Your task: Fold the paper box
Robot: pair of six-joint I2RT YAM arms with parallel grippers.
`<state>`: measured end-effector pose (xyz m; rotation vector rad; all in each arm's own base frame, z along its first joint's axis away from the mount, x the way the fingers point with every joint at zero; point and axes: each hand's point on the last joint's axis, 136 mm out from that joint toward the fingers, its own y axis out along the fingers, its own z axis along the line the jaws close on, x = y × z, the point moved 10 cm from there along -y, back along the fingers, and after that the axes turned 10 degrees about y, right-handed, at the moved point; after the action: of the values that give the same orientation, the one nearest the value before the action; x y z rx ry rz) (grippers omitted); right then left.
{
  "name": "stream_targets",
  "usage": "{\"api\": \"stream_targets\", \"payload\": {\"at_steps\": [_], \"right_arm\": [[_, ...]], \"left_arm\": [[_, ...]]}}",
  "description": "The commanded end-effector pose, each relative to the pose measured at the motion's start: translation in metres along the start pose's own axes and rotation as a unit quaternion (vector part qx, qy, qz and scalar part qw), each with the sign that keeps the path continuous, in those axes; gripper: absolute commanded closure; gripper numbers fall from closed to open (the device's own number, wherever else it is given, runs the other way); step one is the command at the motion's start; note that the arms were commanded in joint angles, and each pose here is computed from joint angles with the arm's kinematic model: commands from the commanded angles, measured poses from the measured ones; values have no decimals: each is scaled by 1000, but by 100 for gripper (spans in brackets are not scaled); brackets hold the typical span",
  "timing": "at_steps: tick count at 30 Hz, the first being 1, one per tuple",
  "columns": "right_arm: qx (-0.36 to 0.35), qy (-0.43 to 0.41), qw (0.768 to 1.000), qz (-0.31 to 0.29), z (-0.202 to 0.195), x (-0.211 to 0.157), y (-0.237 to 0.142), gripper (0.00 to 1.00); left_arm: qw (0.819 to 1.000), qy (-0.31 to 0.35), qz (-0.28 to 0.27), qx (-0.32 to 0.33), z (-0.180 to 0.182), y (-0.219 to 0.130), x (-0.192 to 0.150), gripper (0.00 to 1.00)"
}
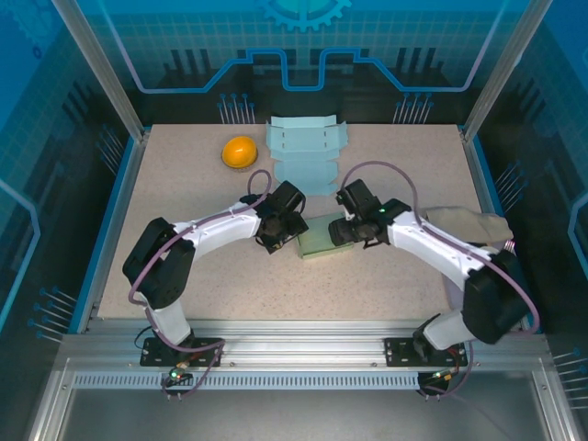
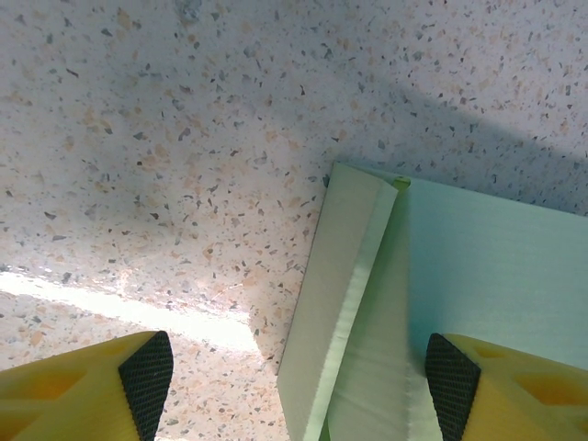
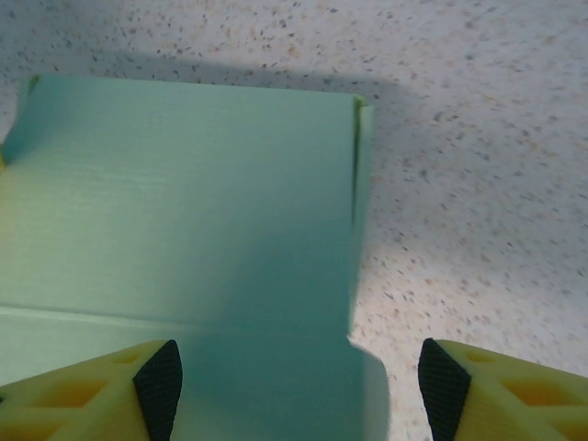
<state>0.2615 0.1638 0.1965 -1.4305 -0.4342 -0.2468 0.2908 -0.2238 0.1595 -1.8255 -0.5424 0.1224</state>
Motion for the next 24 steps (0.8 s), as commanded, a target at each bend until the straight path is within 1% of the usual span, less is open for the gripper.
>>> {"api": "stream_targets", "payload": {"at_steps": [1, 4, 8, 14, 17, 20, 24], "right_arm": [[12, -16, 1000, 14, 4, 8, 12, 29], [4, -8, 999, 34, 3, -2, 30, 30], [3, 16, 999, 47, 0, -21, 50, 30], [-24, 19, 998, 63, -3, -33, 72, 30], [-20, 20, 997, 65, -1, -32, 71, 30], [1, 28, 998, 51, 2, -30, 58, 30], [32, 43, 998, 33, 8, -28, 45, 31]], "left_arm": [[1000, 12, 1, 16, -2, 2, 1, 24], [1000, 14, 2, 16, -3, 4, 1, 23], [999, 27, -1, 18, -6, 8, 3, 23], [997, 73, -12, 6, -14, 10, 6, 23], [996, 92, -18, 6, -14, 7, 5, 21], [995, 99, -16, 8, -14, 7, 6, 18], [997, 81, -5, 13, -15, 12, 5, 8]]}}
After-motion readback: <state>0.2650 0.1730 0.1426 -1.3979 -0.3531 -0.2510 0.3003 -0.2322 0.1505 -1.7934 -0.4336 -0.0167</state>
